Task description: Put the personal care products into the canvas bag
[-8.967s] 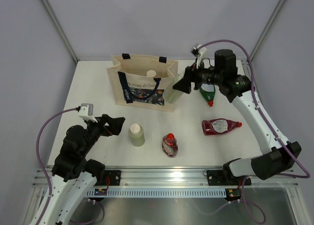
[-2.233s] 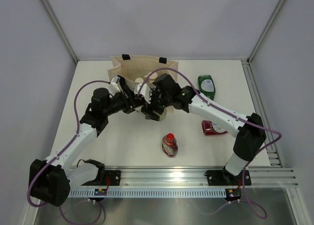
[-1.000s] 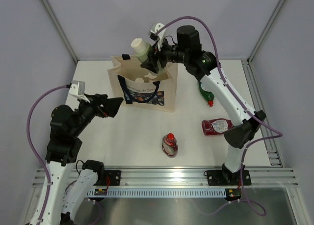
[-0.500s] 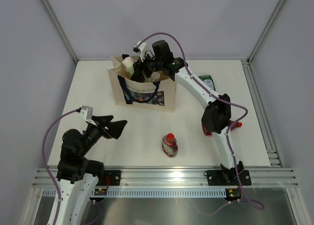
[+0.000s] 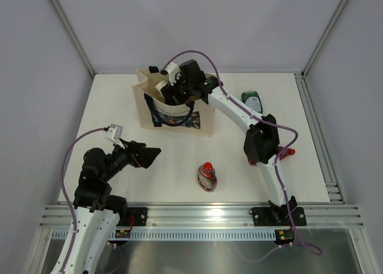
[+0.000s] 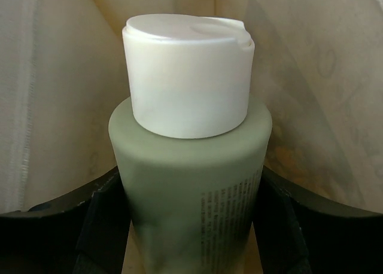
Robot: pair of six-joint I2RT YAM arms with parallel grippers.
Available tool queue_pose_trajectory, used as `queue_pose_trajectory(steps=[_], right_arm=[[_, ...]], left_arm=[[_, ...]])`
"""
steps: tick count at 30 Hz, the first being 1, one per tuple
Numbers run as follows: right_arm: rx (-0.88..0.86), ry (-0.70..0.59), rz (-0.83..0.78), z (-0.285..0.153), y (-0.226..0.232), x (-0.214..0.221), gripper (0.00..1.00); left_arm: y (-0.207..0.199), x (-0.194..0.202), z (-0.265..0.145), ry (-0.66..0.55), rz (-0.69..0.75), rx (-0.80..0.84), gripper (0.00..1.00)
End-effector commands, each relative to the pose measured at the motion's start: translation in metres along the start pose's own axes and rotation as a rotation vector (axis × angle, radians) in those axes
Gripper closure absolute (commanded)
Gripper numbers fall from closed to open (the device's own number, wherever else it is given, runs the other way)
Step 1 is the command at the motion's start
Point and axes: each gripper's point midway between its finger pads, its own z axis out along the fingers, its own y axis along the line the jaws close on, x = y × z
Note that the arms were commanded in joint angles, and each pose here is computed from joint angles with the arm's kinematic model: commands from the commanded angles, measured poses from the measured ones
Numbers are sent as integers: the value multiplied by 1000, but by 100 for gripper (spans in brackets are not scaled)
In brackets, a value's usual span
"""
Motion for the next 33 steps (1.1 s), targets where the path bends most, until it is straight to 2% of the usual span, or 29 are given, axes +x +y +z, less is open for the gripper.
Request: queue_pose_trajectory(steps=[1, 4, 8, 14, 18, 19, 21, 22, 24, 25, 26, 28, 29, 31, 32, 33], right_arm=[[92, -88, -86, -22, -19, -40, 17], [80, -120, -103, -38, -14, -58, 1], [59, -183, -126, -70, -3, -91, 1], [-26, -307, -179, -142, 26, -139, 0], [-102, -325, -208, -182, 44, -140, 1], [-130, -344, -218, -203, 54, -143, 0], [-219, -297, -226, -213, 61, -115, 1], [-223, -320, -251, -240, 70, -116, 0], [-290, -252, -243, -243, 75, -70, 1], [-296, -272, -279, -269, 86, -65, 0], [-329, -206, -242, -261, 89, -28, 0], [-297, -211, -252, -282, 93, -5, 1], [-324, -150, -195, -273, 96, 34, 0], [-310, -172, -202, -287, 102, 53, 1], [-330, -138, -174, -283, 107, 80, 0], [-353, -149, -198, -287, 113, 88, 0]], left_arm=[[-18, -14, -1, -10, 42, 73, 1], [-18, -13, 0, 17, 40, 67, 1], [-19, -7, 3, 65, 19, 80, 1], [-16, 12, 15, 163, -25, 57, 1], [-29, 31, 27, 230, 8, 44, 1], [-32, 33, 30, 238, 19, 42, 1], [-45, 44, 36, 278, 54, 60, 1], [-52, 44, 38, 277, 69, 75, 1], [-66, 50, 41, 286, 130, 107, 1], [-71, 52, 42, 286, 153, 123, 1], [-81, 59, 41, 303, 198, 170, 1], [-94, 60, 41, 293, 228, 222, 1], [-104, 64, 38, 300, 264, 273, 1], [-120, 67, 35, 282, 318, 357, 1], [-130, 73, 30, 281, 387, 423, 1], [-133, 75, 28, 272, 434, 456, 1]])
